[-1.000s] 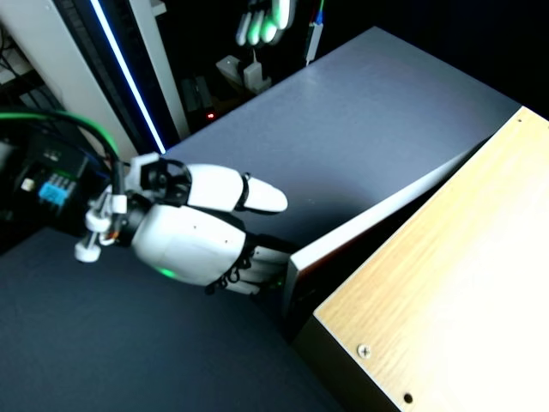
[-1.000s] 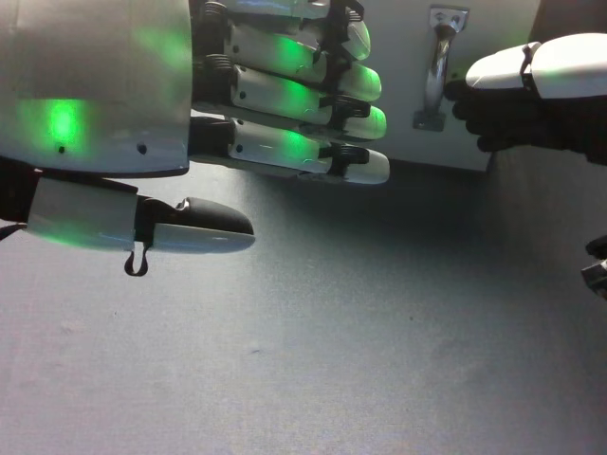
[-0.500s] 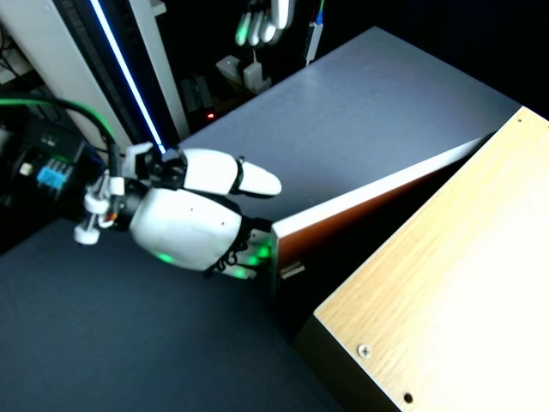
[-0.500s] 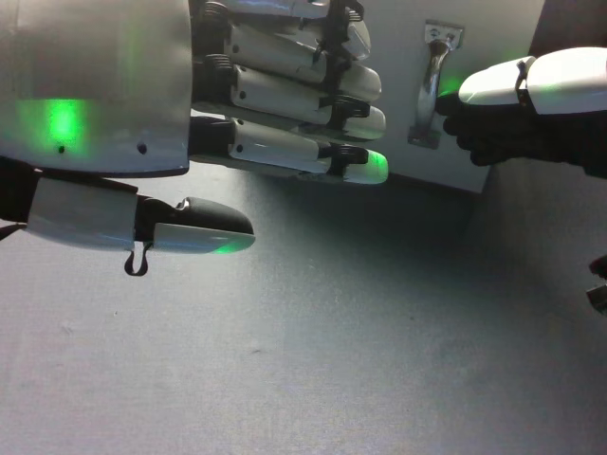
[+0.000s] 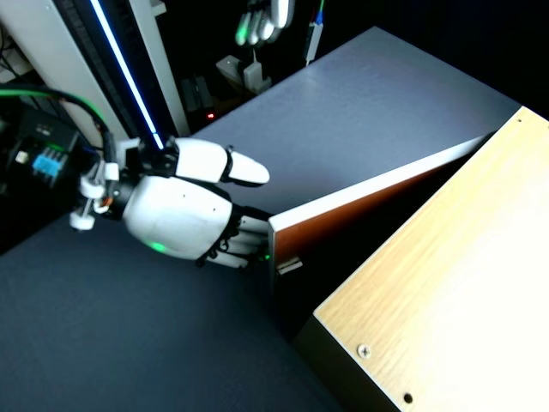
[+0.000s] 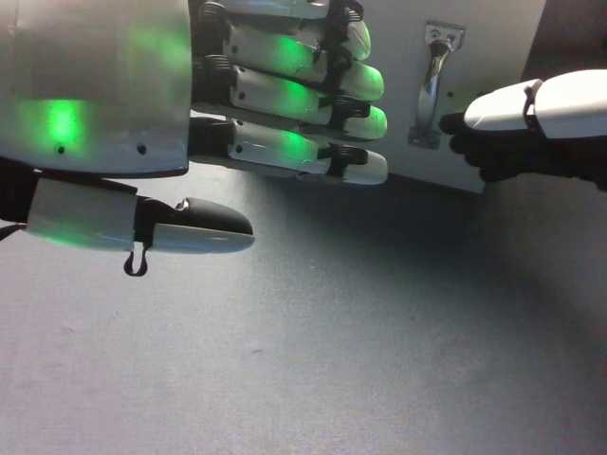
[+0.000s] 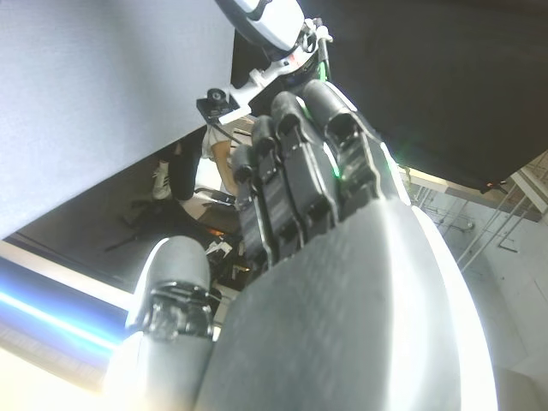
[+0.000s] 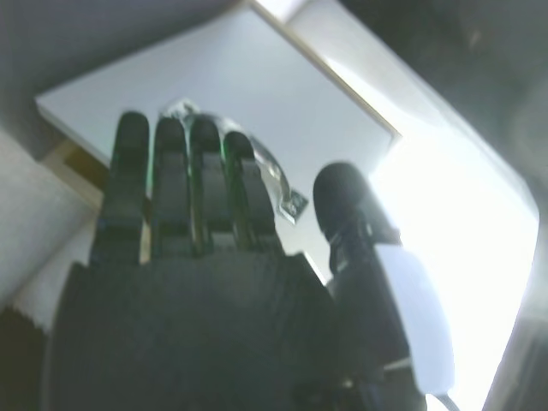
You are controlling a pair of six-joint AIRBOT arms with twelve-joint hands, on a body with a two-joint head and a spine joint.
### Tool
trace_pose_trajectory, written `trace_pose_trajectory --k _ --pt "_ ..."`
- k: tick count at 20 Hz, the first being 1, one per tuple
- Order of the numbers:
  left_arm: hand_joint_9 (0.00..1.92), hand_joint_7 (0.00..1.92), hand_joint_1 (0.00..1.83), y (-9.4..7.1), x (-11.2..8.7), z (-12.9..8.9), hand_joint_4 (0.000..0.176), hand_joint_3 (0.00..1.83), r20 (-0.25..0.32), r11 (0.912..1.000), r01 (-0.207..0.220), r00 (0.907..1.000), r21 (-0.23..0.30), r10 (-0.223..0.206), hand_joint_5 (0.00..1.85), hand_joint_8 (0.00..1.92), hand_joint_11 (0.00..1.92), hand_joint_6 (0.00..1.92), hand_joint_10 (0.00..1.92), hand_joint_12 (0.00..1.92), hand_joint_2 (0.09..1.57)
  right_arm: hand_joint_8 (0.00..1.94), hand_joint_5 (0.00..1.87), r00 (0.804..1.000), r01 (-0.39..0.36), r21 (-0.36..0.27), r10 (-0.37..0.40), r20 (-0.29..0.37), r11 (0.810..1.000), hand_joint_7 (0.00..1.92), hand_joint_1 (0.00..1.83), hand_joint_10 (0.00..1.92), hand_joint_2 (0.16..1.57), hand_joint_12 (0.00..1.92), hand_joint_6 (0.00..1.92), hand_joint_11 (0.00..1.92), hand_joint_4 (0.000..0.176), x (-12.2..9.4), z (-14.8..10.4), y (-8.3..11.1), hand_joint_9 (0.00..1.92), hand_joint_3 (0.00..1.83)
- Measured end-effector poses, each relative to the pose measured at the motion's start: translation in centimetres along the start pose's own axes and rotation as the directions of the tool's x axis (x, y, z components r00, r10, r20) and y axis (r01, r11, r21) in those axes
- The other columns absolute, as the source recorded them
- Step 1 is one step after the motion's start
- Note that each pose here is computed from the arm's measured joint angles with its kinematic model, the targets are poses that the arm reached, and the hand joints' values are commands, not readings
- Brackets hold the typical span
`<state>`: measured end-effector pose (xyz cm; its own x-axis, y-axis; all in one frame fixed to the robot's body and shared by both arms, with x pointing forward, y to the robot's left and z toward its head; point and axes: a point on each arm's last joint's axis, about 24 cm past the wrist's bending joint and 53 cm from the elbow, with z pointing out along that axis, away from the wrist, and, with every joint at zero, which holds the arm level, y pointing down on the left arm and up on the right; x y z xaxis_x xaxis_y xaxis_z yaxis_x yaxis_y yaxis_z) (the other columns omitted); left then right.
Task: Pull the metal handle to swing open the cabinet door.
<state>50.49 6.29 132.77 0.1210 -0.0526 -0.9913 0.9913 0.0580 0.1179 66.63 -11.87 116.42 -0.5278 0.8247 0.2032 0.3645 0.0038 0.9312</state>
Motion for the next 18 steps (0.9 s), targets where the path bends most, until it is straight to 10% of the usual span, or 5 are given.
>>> trace_pose_trajectory --k 10,18 --pt "0.42 0.45 0.0 0.0 0.0 0.0 0.0 0.05 0.0 1.0 0.0 1.0 0.001 0.0 0.42 0.01 0.03 0.01 0.01 0.88 1.57 0.0 0.23 0.968 0.253 0.035 -0.253 -0.011 0.967 0.24 0.0 0.0 1.57 0.56 0.0 0.0 0.0 0.1 -1.7 -1.5 0.2 0.09" --pt "0.42 0.45 0.0 0.0 0.0 0.0 0.0 0.06 0.0 1.0 0.0 1.0 0.001 0.0 0.42 0.0 0.03 0.0 0.0 0.89 1.57 0.0 0.23 0.837 0.547 0.043 -0.546 -0.023 0.836 0.23 0.0 0.0 1.57 0.55 0.0 0.0 0.0 -0.6 -2.6 -1.9 0.19 0.09"
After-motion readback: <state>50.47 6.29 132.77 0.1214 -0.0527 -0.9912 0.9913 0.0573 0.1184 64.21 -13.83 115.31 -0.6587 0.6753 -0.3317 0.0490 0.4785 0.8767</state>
